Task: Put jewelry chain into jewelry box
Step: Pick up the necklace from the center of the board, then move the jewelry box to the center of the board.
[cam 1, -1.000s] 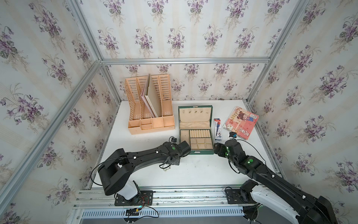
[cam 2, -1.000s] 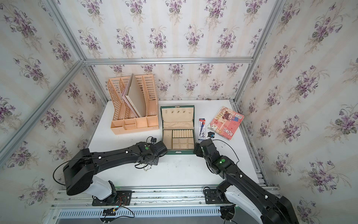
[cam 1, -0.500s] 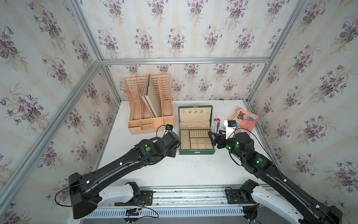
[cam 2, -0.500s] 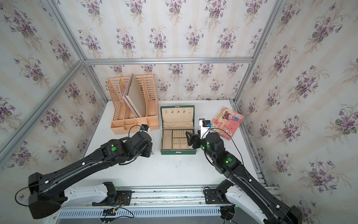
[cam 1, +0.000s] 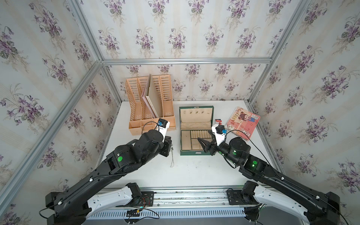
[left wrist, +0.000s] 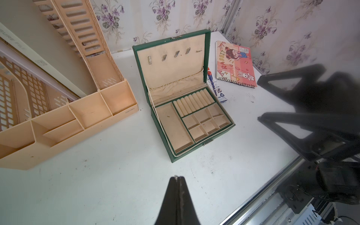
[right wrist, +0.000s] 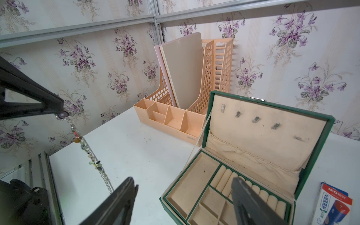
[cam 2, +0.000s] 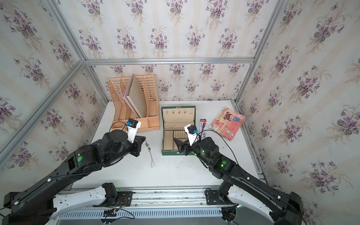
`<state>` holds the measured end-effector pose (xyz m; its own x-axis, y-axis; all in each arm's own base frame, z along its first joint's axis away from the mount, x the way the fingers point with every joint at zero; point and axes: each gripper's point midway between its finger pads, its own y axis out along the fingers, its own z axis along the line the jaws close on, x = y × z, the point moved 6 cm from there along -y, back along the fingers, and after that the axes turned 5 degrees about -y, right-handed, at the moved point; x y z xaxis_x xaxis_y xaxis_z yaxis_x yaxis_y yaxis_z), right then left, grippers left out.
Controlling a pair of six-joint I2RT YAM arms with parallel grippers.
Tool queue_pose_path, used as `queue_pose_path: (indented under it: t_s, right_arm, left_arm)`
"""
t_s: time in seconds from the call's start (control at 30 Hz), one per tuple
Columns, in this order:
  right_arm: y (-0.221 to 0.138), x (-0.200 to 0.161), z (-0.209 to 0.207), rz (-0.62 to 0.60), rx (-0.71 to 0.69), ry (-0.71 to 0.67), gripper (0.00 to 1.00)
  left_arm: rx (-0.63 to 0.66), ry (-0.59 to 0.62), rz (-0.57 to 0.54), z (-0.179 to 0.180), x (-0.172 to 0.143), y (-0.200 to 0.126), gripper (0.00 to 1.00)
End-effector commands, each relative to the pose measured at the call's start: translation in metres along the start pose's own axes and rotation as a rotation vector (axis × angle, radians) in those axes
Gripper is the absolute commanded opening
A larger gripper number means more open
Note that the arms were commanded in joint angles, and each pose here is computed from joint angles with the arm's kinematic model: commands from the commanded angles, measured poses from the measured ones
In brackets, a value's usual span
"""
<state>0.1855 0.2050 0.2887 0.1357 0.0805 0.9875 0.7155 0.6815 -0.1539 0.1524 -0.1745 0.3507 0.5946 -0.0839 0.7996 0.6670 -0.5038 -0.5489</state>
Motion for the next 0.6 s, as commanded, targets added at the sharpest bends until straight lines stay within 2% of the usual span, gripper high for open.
queue_pose_path:
  t_s: [0.0,0.17,0.33,0.4,0.57]
  right_arm:
    - [0.004,0.002,-0.009,-0.027,-0.086,-0.029,0.80]
    - [0.003,-0.027,-0.047,0.037,-0.419,0.112,0.82]
    - [0.001,-0.075,-0.113,0.216,-0.678,0.391,0.78]
    - [0.000,-0.096,-0.137,0.284,-0.710,0.483,0.73]
    - [0.016,-0.129,-0.158,0.418,-0.703,0.504,0.66]
  left_arm:
    - [-0.044,0.026,-0.044,-0.005,0.008,-0.004,0.00]
    - [-0.032,0.023,-0.081,-0.003,0.014,-0.008,0.00]
    - [0.002,0.011,-0.141,0.002,0.021,-0.013,0.00]
    - [0.010,0.009,-0.159,0.003,0.022,-0.014,0.00]
    - [0.009,0.006,-0.185,0.004,0.022,-0.013,0.00]
